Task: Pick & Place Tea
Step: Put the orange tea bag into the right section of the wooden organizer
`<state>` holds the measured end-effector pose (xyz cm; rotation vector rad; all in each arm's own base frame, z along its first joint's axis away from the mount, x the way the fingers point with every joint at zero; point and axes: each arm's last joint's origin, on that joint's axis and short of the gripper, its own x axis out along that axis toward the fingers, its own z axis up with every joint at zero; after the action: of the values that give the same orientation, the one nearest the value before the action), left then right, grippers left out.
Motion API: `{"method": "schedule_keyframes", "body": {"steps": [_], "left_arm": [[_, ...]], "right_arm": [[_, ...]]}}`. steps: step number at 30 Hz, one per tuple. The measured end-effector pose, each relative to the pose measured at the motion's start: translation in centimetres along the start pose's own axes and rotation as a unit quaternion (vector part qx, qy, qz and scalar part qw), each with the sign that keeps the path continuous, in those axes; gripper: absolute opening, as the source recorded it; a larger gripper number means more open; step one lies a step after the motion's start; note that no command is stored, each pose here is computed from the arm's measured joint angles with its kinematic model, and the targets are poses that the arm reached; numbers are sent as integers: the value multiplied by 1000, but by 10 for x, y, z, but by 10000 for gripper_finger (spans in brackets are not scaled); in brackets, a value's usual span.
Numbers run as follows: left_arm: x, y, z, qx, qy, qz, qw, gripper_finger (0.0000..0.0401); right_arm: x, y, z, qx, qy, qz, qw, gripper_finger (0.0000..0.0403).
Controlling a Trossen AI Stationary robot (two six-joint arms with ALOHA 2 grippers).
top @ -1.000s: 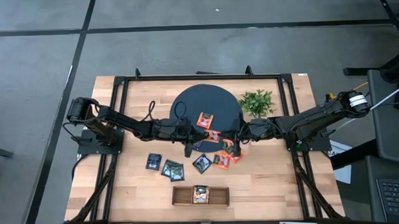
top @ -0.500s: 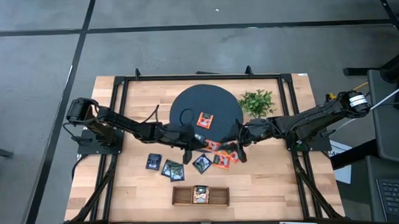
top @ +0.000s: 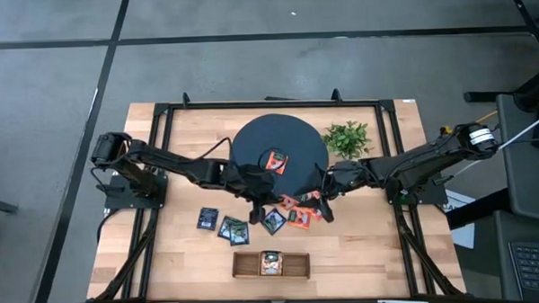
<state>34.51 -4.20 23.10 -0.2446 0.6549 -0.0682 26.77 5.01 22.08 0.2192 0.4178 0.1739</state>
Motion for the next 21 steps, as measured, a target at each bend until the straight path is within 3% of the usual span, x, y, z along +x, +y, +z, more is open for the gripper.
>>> {"method": "schedule_keyframes", "body": {"steps": [12, 21], "left_arm": [[5, -1, 3, 5, 13, -10, 1000, 2], [5, -2, 7, 31, -6, -15, 999, 2]], "right_arm": [[25, 3, 16, -36, 17, -4, 999, 168], [29, -3, 19, -22, 14, -12, 1000, 126]]}}
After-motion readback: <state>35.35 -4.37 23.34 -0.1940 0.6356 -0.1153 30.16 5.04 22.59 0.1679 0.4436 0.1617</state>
